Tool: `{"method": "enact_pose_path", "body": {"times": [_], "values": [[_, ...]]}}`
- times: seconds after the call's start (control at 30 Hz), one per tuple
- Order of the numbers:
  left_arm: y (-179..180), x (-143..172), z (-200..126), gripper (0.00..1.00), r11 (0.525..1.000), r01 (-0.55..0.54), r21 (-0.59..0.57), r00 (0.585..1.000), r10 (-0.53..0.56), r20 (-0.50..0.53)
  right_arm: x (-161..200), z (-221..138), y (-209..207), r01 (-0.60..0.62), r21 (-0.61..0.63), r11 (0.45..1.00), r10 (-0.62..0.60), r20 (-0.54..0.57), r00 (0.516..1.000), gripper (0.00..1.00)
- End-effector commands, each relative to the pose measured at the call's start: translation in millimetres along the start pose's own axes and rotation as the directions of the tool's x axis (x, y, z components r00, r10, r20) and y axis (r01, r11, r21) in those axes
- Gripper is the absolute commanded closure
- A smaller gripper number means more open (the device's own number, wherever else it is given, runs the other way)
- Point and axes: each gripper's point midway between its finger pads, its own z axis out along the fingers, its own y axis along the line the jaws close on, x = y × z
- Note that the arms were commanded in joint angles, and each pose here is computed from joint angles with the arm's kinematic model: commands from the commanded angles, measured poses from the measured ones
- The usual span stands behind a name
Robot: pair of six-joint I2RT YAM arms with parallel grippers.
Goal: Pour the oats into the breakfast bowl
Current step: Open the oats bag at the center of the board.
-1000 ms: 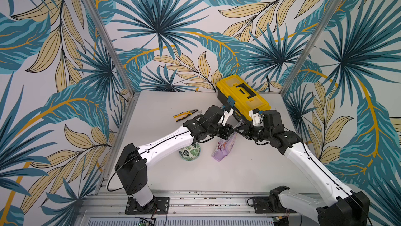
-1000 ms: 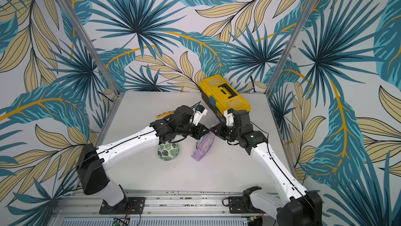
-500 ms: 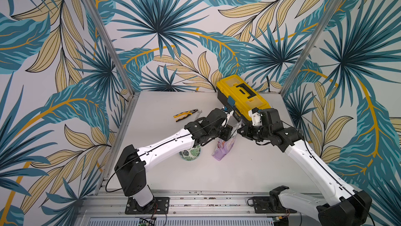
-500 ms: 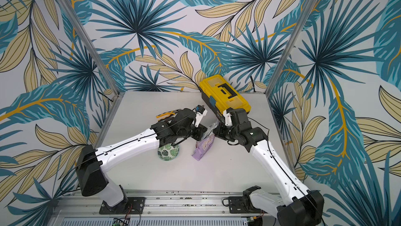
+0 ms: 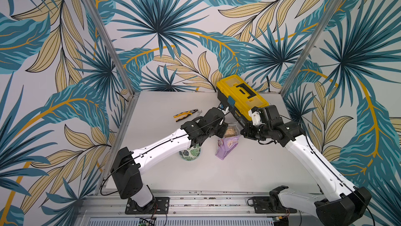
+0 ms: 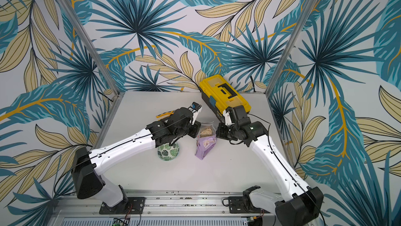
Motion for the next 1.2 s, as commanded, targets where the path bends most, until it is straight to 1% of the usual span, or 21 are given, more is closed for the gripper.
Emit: {"method": "enact_pose_path", "body": {"times": [0.0, 0.03, 0.1, 0.2, 0.23, 0.37, 0.5, 0.6, 0.73, 0.8, 0.87, 0.93, 0.97, 1.07, 1.17], "values": [[38.5, -26.1, -33.8, 1.0, 0.988, -0.022, -0.155, 0.996, 0.035, 0.082, -4.5, -7.1, 7.8, 0.043, -0.051, 0.998, -0.042, 0.027, 0.999, 1.0], [35.6, -25.8, -34.1, 0.95, 0.99, -0.031, -0.137, 0.996, 0.041, 0.077, -4.6, -5.5, 18.1, 0.047, -0.107, 0.993, -0.044, 0.025, 0.999, 1.0], [26.7, -23.4, -32.5, 0.82, 0.996, -0.039, -0.085, 0.997, 0.044, 0.064, -3.2, -1.5, 29.8, 0.052, -0.168, 0.984, -0.05, 0.016, 0.999, 1.0], [13.8, -20.9, -29.9, 0.59, 1.0, -0.01, -0.01, 0.999, 0.01, 0.05, -2.3, 4.0, 30.5, 0.054, -0.167, 0.985, -0.053, 0.01, 0.999, 1.0], [10.1, -21.1, -29.5, 0.53, 1.0, 0.001, 0.01, 0.999, -0.001, 0.046, -1.8, 5.3, 29.5, 0.053, -0.159, 0.986, -0.053, 0.008, 0.999, 1.0], [-7.0, -18.0, -26.4, 0.42, 0.995, 0.03, 0.1, 1.0, -0.03, 0.005, -2.3, 5.8, 28.6, 0.057, -0.146, 0.988, -0.056, 0.013, 0.998, 1.0], [-20.4, -10.3, -18.7, 0.35, 0.988, 0.02, 0.152, 0.999, -0.012, -0.053, -2.0, 6.3, 27.5, 0.061, -0.133, 0.989, -0.06, 0.014, 0.998, 1.0], [-21.8, -2.0, -7.4, 0.34, 0.989, 0.003, 0.15, 0.995, 0.012, -0.101, -1.6, 5.8, 27.6, 0.063, -0.13, 0.99, -0.061, 0.013, 0.998, 1.0], [-24.3, 7.5, 7.0, 0.36, 0.988, -0.02, 0.151, 0.986, 0.044, -0.159, -0.9, 5.1, 24.9, 0.065, -0.112, 0.992, -0.064, 0.015, 0.998, 1.0], [-17.2, 14.0, 14.9, 0.37, 0.993, -0.048, 0.11, 0.979, 0.068, -0.193, -1.1, 3.8, 24.9, 0.068, -0.107, 0.992, -0.066, 0.017, 0.998, 1.0], [-6.3, 16.3, 19.3, 0.42, 0.995, -0.083, 0.052, 0.973, 0.092, -0.212, 0.4, 2.8, 24.2, 0.072, -0.101, 0.992, -0.071, 0.01, 0.997, 1.0], [1.9, 17.9, 21.9, 0.49, 0.993, -0.114, 0.009, 0.968, 0.114, -0.226, 2.6, 1.7, 21.4, 0.077, -0.08, 0.994, -0.077, -0.002, 0.997, 1.0], [9.6, 16.9, 22.3, 0.52, 0.991, -0.131, -0.034, 0.966, 0.12, -0.228, 5.9, 1.7, 18.2, 0.082, -0.061, 0.995, -0.083, -0.017, 0.996, 1.0], [25.1, 16.0, 20.4, 0.6, 0.98, -0.165, -0.115, 0.962, 0.134, -0.236, 12.2, -0.6, 7.7, 0.097, -0.003, 0.995, -0.097, -0.047, 0.994, 1.0], [39.3, 13.5, 17.3, 0.69, 0.972, -0.163, -0.17, 0.965, 0.122, -0.231, 22.6, -4.7, -8.5, 0.125, 0.08, 0.989, -0.117, -0.099, 0.988, 1.0]]}}
